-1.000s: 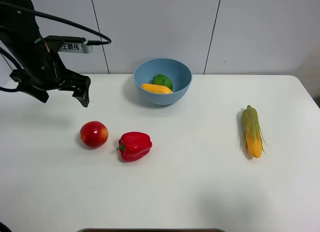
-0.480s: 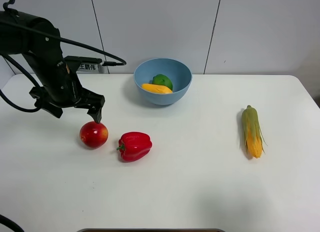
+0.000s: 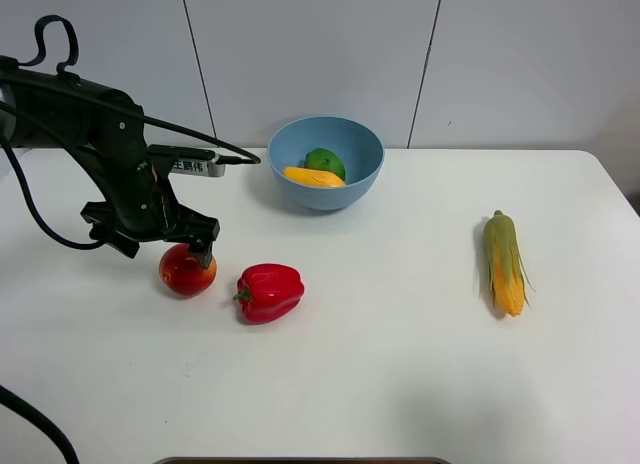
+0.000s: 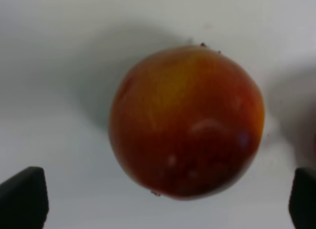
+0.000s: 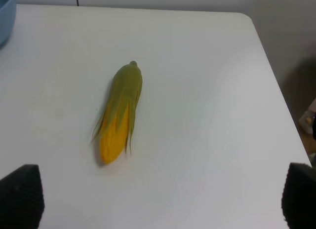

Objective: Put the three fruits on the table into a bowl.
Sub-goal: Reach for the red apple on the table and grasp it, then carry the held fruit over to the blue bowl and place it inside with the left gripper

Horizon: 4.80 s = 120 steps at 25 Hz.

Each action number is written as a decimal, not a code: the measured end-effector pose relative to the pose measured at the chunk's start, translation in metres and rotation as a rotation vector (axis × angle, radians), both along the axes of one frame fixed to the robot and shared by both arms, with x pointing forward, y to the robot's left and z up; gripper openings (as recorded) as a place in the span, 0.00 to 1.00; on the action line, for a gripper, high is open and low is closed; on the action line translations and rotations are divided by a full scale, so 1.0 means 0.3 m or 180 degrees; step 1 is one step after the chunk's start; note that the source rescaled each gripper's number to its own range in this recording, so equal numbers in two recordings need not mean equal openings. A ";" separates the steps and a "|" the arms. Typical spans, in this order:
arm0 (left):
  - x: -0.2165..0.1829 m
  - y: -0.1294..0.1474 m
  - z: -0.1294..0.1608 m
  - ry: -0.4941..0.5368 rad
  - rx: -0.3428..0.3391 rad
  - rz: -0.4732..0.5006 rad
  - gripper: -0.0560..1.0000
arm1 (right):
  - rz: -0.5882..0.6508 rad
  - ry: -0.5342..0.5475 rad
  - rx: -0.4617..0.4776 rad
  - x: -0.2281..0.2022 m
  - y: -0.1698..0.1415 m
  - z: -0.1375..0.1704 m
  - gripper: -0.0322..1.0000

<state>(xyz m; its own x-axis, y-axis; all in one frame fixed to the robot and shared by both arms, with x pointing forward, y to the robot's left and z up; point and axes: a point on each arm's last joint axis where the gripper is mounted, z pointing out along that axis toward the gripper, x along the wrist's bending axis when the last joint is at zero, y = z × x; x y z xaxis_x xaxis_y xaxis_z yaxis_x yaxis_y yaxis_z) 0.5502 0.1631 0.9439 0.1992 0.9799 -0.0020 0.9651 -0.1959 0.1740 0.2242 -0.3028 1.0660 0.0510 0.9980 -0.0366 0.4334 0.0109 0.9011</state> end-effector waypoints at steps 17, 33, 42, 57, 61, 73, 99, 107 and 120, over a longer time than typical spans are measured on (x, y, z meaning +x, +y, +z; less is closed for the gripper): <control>0.038 -0.022 -0.101 -0.0051 -0.0066 0.0004 1.00 | 0.0000 0.0000 0.0000 0.000 0.000 0.000 1.00; 0.051 -0.031 -0.202 0.0069 -0.0056 0.0017 1.00 | 0.0000 0.0000 0.0000 0.000 0.000 0.000 1.00; 0.049 -0.031 -0.250 0.0178 -0.0004 -0.0008 1.00 | 0.0000 0.0000 0.0000 0.000 0.000 0.000 1.00; 0.052 -0.032 -0.249 0.0149 -0.0014 -0.0019 0.07 | 0.0000 0.0000 0.0000 0.000 0.000 0.000 1.00; 0.054 -0.033 -0.249 0.0123 -0.0026 -0.0019 0.07 | 0.0000 0.0000 0.0000 0.000 0.000 0.000 1.00; 0.054 -0.033 -0.249 0.0123 -0.0026 -0.0019 0.07 | 0.0000 0.0000 0.0000 0.000 0.000 0.000 1.00; 0.028 -0.018 0.039 -0.0427 -0.0231 -0.0055 0.07 | 0.0000 0.0000 0.0000 0.000 0.000 0.000 1.00; -0.007 0.001 0.268 -0.1120 -0.0438 -0.0250 0.07 | 0.0000 0.0000 0.0000 0.000 0.000 0.000 1.00; 0.052 -0.078 0.546 -0.2315 -0.0655 -0.0875 0.07 | 0.0000 0.0000 0.0000 0.000 0.000 0.000 1.00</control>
<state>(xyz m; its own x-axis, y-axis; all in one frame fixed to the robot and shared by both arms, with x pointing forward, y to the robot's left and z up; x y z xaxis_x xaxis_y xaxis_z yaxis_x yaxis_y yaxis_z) 0.5659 0.1398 1.1075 0.4542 0.8897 0.0458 0.5180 -0.3055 0.7989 0.2242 -0.3028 1.0660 0.0510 0.9980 -0.0366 0.4334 0.0109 0.9011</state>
